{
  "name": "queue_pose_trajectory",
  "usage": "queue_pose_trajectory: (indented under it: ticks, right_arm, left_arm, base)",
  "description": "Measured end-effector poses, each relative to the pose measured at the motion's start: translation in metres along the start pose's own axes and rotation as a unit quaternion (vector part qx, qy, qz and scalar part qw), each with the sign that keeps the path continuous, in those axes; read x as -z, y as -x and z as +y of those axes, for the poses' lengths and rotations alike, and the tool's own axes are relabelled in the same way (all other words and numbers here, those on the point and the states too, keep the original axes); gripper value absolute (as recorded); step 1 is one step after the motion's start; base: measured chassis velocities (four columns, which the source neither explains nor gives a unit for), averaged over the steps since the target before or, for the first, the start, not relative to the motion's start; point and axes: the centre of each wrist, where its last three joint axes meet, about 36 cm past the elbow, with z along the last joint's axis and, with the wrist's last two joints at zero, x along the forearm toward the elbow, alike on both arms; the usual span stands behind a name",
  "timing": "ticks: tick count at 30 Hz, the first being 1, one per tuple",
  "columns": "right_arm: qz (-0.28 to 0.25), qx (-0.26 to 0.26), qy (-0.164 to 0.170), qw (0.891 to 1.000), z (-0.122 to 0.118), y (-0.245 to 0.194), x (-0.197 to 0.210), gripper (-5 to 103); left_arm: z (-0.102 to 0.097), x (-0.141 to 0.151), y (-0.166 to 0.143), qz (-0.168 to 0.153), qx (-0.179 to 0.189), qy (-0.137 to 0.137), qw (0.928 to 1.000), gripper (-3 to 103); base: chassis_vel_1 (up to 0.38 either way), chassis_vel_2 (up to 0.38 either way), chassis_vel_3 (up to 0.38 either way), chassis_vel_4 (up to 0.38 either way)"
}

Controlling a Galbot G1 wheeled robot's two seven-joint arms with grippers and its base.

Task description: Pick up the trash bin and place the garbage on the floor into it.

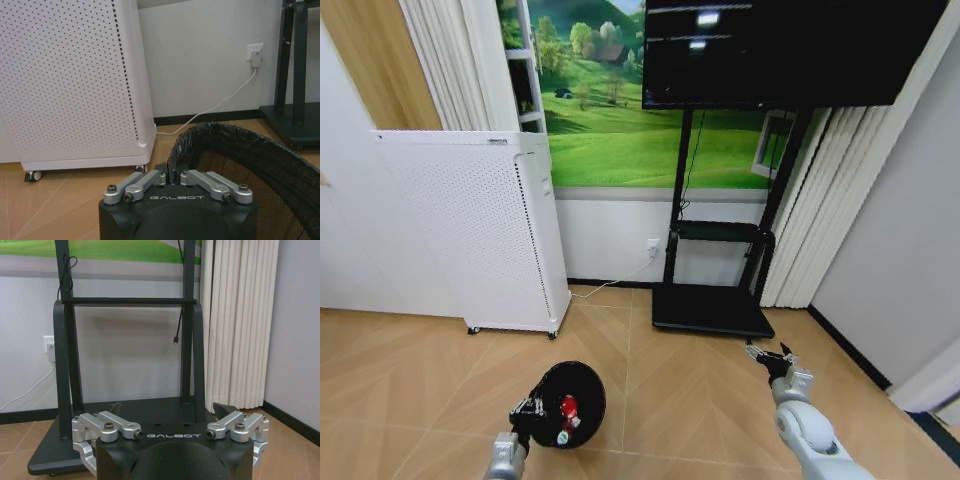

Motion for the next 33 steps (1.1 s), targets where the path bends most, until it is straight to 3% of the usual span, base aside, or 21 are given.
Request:
queue_pose_trajectory:
  ticks: [14, 21, 28, 33]
  right_arm:
    - [0.000, 0.000, 0.000, 1.000, 0.000, 0.000, 0.000, 100]
    - [0.000, 0.000, 0.000, 1.000, 0.000, 0.000, 0.000, 100]
    - [0.000, 0.000, 0.000, 1.000, 0.000, 0.000, 0.000, 100]
    - [0.000, 0.000, 0.000, 1.000, 0.000, 0.000, 0.000, 100]
  left_arm:
    - [-0.008, -0.004, -0.008, 0.004, -0.007, 0.000, 1.0000, 7]
    - [0.009, -0.009, -0.017, 0.017, 0.001, 0.018, 0.9997, 7]
    - [0.017, -0.036, -0.030, 0.047, 0.005, 0.031, 0.9984, 7]
    - [0.013, -0.054, -0.018, 0.052, 0.014, 0.027, 0.9982, 7]
  base:
    - [0.036, 0.046, -0.041, -0.038]
    - [0.173, 0.157, -0.170, -0.149]
    - [0.035, 0.026, -0.021, -0.027]
    - [-0.030, -0.032, 0.035, 0.036]
